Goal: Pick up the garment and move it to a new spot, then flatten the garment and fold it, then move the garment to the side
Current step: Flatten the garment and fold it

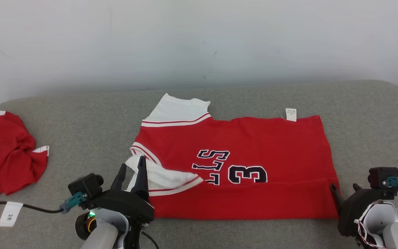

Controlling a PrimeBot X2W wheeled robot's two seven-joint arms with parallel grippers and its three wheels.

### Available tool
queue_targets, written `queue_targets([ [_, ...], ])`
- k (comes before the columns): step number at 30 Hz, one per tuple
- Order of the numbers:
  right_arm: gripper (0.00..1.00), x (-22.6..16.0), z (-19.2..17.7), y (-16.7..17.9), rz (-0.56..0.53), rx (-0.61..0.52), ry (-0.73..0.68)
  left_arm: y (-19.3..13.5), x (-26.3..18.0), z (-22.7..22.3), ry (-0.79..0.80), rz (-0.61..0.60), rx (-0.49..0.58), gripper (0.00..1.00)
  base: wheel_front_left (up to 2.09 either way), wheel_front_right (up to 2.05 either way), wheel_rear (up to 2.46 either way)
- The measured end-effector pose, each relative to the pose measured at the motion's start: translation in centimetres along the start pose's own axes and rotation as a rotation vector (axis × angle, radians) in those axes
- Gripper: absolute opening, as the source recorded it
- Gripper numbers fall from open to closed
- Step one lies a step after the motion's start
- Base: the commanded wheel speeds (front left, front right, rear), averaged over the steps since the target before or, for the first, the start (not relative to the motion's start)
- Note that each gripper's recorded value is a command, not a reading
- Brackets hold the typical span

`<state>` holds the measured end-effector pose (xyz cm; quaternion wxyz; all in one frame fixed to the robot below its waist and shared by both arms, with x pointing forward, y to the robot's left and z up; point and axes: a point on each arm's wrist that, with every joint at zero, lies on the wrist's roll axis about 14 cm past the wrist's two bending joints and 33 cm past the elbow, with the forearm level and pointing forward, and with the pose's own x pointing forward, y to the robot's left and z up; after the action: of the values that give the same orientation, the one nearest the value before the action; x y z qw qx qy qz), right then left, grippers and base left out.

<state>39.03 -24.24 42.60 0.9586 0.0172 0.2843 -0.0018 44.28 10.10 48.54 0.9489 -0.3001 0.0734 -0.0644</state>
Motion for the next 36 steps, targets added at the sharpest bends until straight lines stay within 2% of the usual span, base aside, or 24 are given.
queue_targets([
  [3, 1.0, -0.1, 0.9, -0.1, -0.009, 0.042, -0.047, 0.4, -0.2, 0.5, -0.02, 0.016, -0.005, 1.0, 0.0, 0.0, 0.0],
  [10, 1.0, -0.9, 1.8, -1.1, -0.043, 0.051, -0.102, 1.7, -1.7, 0.8, -0.037, 0.038, 0.031, 1.0, 0.0, 0.0, 0.0],
  [16, 1.0, -1.6, -1.4, -1.6, -0.056, 0.076, 0.024, 3.5, -4.1, -2.4, 0.074, 0.051, 0.192, 1.0, 0.0, 0.0, 0.0],
  [20, 1.0, -1.6, -2.4, -1.4, -0.052, 0.082, 0.071, 4.4, -4.7, -4.2, 0.154, 0.051, 0.318, 1.0, 0.0, 0.0, 0.0],
  [23, 1.0, -1.3, -2.9, -0.7, -0.04, 0.097, 0.089, 5.5, -5.1, -5.5, 0.223, 0.072, 0.37, 1.0, 0.0, 0.0, 0.0],
  [28, 1.0, -0.6, -3.6, -0.2, -0.037, 0.095, 0.125, 7.5, -4.8, -5.7, 0.258, 0.127, 0.439, 1.0, 0.0, 0.0, 0.0],
  [36, 1.0, 0.3, -5.2, 0.3, -0.049, 0.093, 0.2, 8.2, -3.9, -6.5, 0.31, 0.134, 0.435, 1.0, 0.0, 0.0, 0.0],
])
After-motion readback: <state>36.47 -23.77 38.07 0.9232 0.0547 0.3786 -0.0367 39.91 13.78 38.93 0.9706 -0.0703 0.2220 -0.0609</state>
